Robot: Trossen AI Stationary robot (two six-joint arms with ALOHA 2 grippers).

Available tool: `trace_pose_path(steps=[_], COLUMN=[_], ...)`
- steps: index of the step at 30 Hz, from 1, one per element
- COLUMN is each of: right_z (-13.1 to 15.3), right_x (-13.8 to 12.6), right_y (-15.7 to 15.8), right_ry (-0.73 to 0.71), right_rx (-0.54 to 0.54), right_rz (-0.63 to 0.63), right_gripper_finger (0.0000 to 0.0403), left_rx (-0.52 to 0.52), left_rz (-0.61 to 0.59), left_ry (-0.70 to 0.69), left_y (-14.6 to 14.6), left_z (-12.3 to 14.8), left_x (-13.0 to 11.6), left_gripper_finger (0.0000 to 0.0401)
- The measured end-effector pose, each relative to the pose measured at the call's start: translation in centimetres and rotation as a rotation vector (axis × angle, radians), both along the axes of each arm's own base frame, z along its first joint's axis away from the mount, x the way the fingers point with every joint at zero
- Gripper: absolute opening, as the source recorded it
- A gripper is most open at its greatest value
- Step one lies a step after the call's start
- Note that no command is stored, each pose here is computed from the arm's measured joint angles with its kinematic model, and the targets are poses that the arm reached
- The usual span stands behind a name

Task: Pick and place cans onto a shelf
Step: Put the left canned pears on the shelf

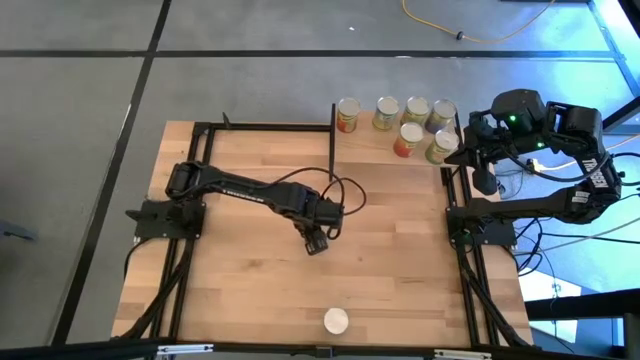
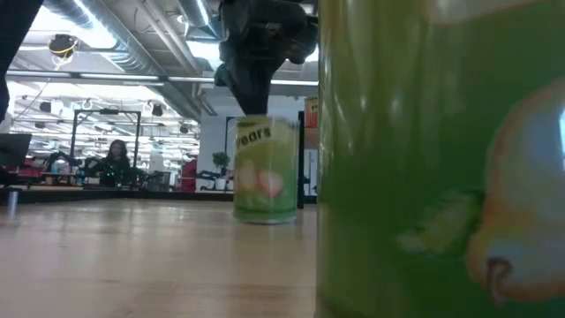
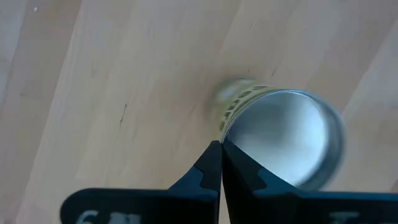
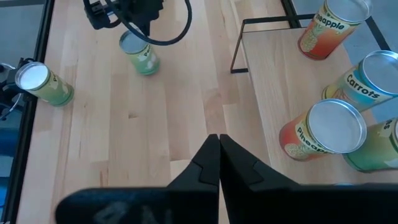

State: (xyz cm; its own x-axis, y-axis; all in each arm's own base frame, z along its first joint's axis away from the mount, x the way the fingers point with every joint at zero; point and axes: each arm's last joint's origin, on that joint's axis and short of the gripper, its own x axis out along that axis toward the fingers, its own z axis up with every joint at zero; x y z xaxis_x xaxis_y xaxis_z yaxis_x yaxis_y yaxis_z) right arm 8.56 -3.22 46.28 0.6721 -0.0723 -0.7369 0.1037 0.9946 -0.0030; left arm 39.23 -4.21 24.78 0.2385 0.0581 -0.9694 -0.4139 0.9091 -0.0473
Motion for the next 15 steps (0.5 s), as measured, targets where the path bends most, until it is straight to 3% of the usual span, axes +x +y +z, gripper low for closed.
trace_pose_path(steps=[10, 15], right_z=[0.00, 0.00], right_x=[0.00, 0.00], right_y=[0.00, 0.00], right_ry=[0.000, 0.000], right_rx=[0.002, 0.001], right_rz=[-0.002, 0.000], right_gripper_finger=[0.0004, 0.0004], left_rx=[0.008, -0.070], left_rz=[0.021, 0.050], left_ry=[-0.050, -0.090], left_y=[0.01, -0.06], left_z=[0.12, 0.25], left_x=[0.44, 0.86], left_gripper_finger=[0.0012, 0.0038])
